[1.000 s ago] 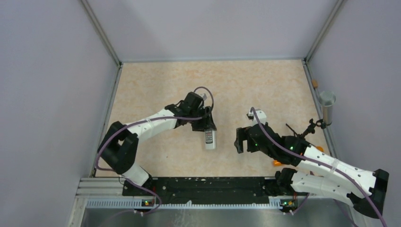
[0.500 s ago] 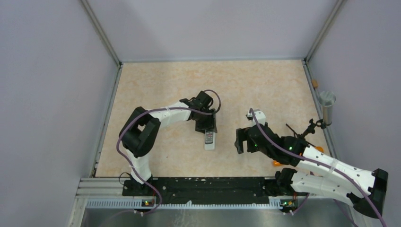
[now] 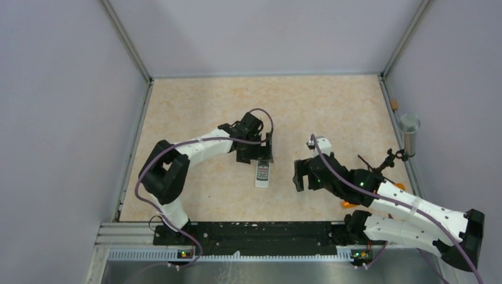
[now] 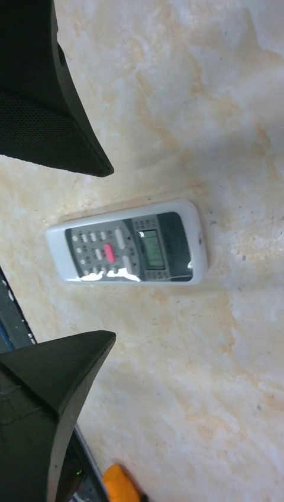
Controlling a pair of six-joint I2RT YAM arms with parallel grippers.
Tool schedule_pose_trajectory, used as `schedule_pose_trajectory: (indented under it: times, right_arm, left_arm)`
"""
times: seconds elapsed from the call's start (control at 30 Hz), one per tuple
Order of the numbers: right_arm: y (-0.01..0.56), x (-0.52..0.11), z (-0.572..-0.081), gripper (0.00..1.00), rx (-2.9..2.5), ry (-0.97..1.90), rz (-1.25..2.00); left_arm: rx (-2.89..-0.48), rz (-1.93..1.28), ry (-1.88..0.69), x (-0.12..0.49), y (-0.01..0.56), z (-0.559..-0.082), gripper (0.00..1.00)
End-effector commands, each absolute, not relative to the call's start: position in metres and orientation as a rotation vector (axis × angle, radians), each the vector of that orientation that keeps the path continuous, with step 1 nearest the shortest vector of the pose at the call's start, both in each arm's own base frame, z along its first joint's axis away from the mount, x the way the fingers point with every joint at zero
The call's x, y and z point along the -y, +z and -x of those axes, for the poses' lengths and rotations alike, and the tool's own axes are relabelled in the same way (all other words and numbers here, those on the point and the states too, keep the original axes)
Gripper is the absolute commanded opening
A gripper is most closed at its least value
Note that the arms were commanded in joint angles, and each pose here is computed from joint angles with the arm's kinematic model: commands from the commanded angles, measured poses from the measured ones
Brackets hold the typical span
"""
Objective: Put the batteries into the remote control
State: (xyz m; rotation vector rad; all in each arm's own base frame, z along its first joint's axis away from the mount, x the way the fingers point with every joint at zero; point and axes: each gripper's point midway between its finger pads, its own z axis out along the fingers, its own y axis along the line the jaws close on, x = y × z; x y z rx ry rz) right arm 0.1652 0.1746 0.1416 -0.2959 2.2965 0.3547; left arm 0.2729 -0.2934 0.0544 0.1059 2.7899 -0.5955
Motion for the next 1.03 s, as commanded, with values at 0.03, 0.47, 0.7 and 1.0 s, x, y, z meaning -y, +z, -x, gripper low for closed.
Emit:
schedule_pose_trajectory:
  times: [0.03,0.47,0.7,1.0]
  right_arm:
    - [0.184,-0.192,-0.18,0.86,-2.203,0.435,0.266]
    - [0.205,-0.184,-0.197,0.92,-2.119,0.396,0.147]
    - [0.204,-0.181,-0.197,0.94,-2.083,0.383,0.194]
    - [0.207,-0.177,-0.199,0.95,-2.061,0.389,0.146]
  left_arm:
    - [-2.596,-0.176,-0.698,0.289,0.117,-0.27,0.99]
    - [-2.225,-0.221,-0.792,0.24,0.215,-0.232,0.99]
    - [-2.07,-0.218,-0.865,0.223,0.235,-0.212,0.99]
    - [-1.993,-0.183,-0.868,0.208,0.237,-0.203,0.99]
